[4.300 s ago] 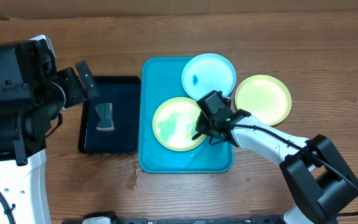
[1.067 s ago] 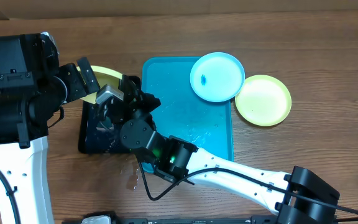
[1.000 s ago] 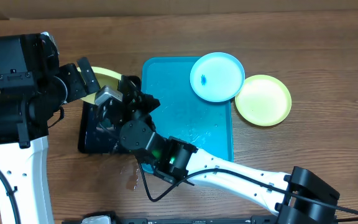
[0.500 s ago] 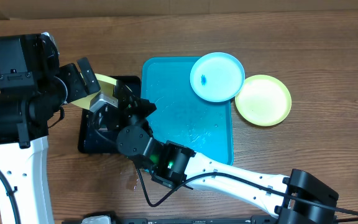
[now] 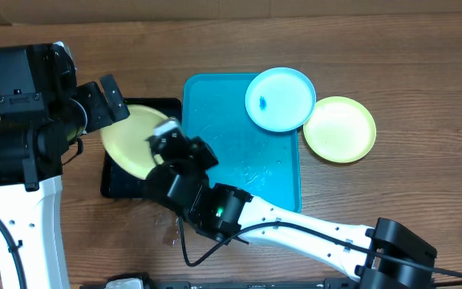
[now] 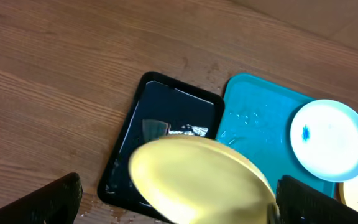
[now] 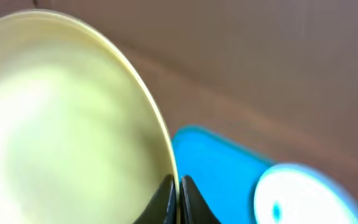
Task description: Clean dirty plates on tray and stack at the side
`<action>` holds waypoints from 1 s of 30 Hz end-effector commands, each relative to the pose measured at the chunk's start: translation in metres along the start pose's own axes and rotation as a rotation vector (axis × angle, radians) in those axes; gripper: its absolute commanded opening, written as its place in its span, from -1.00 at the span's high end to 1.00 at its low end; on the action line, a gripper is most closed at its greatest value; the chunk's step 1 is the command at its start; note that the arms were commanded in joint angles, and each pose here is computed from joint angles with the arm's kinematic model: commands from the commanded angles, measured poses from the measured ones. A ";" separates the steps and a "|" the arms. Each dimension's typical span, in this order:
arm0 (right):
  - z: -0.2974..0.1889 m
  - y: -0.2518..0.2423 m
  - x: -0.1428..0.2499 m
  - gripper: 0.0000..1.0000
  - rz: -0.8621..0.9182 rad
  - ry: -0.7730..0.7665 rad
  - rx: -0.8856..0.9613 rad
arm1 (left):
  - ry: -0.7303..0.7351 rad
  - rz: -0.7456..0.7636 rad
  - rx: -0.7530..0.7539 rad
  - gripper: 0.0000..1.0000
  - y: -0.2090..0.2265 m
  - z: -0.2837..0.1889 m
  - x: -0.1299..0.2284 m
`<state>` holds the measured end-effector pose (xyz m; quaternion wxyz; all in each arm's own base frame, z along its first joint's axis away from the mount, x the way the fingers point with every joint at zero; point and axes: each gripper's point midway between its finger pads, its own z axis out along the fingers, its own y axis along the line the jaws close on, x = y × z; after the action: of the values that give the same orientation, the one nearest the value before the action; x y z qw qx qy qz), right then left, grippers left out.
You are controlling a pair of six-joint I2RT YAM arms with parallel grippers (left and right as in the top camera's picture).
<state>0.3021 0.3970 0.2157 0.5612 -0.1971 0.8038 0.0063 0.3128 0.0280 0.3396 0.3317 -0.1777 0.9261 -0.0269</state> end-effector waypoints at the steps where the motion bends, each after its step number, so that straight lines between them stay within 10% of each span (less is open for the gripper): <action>1: 0.003 -0.005 0.021 0.92 0.382 0.090 -0.002 | -0.003 -0.009 0.011 -1.00 -0.003 0.000 -0.003; 30: 0.002 -0.001 0.058 0.92 0.328 0.271 -0.066 | -0.003 -0.009 0.011 -1.00 -0.003 0.000 -0.003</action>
<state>0.2941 0.3776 0.1666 0.4594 -0.0698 0.8814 0.0851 0.3128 0.0280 0.3397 0.3319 -0.1777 0.9260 -0.0269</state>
